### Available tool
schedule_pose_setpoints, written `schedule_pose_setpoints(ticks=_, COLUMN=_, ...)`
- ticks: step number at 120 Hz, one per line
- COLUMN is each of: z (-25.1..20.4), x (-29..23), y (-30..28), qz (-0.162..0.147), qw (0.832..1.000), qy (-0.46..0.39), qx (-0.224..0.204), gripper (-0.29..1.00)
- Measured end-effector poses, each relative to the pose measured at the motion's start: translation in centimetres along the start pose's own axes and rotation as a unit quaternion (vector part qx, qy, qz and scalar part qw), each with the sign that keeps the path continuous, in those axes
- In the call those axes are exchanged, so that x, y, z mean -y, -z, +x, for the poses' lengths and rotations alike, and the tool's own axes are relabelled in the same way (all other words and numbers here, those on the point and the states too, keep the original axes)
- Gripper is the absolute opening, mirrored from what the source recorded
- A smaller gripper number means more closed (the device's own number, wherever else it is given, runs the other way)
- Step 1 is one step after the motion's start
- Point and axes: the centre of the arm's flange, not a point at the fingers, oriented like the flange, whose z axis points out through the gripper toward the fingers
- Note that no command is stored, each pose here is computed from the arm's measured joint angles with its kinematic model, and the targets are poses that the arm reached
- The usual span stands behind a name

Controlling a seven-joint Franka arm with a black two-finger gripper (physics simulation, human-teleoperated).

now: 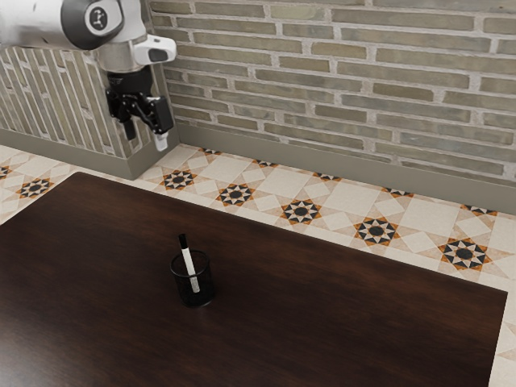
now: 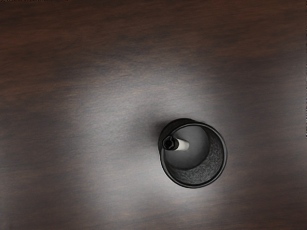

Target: Take the marker out of the pen holder and place it to the left of the pen holder.

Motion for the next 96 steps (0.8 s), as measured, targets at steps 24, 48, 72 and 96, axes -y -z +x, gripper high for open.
schedule_pose_setpoints(ticks=24, z=0.2, x=-0.3, y=-1.0, qz=-0.003, qw=1.0, qy=-0.005, qx=0.006, gripper=0.7)
schedule_pose_setpoints(ticks=48, z=1.5, x=-0.1, y=-11.5, qz=-0.017, qw=0.998, qy=-0.027, qx=0.052, gripper=0.7)
schedule_pose_setpoints(ticks=72, z=2.8, x=2.2, y=-16.1, qz=-0.063, qw=0.996, qy=-0.027, qx=0.062, gripper=0.7)
schedule_pose_setpoints(ticks=96, z=4.4, x=2.6, y=-21.6, qz=-0.104, qw=0.989, qy=-0.049, qx=0.091, gripper=0.7)
